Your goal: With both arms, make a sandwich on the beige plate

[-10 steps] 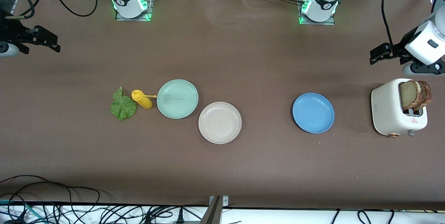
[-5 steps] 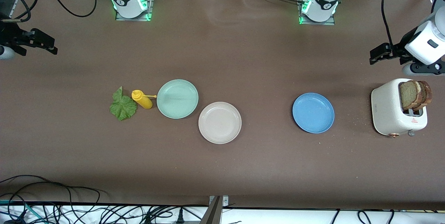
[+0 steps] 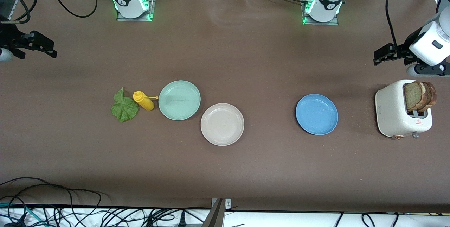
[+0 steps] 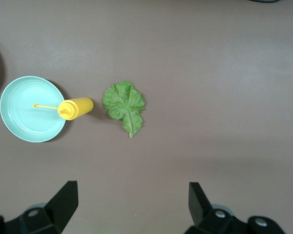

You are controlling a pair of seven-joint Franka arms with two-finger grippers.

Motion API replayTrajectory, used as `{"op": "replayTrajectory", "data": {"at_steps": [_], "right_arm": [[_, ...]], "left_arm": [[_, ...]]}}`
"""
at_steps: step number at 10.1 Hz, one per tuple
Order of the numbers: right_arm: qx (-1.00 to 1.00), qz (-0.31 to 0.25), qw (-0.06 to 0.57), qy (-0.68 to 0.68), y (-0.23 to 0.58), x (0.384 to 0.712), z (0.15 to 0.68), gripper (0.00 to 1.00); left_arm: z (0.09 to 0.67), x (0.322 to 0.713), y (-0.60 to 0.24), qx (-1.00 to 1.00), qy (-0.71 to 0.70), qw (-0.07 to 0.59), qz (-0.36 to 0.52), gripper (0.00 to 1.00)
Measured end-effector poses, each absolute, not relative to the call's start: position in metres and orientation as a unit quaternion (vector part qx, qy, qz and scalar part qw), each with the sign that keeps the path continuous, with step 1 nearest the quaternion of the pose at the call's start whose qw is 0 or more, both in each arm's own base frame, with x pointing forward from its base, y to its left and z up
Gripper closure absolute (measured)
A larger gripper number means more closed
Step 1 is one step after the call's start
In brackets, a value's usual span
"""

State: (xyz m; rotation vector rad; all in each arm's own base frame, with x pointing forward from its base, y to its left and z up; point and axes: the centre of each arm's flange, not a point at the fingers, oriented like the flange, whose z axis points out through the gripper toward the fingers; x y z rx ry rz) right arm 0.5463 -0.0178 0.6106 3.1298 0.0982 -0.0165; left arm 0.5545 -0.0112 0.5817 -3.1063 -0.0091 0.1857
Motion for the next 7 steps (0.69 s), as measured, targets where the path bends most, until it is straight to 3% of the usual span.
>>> {"op": "replayTrajectory", "data": {"at_steps": [7], "right_arm": [[0.999,-0.005,0.005,0.034,-0.015,0.5463,0.6107,0.0]], "left_arm": [[0.5801,0.5552,-0.0113,-0.998,-0.003,0.015,0.061,0.0]]}}
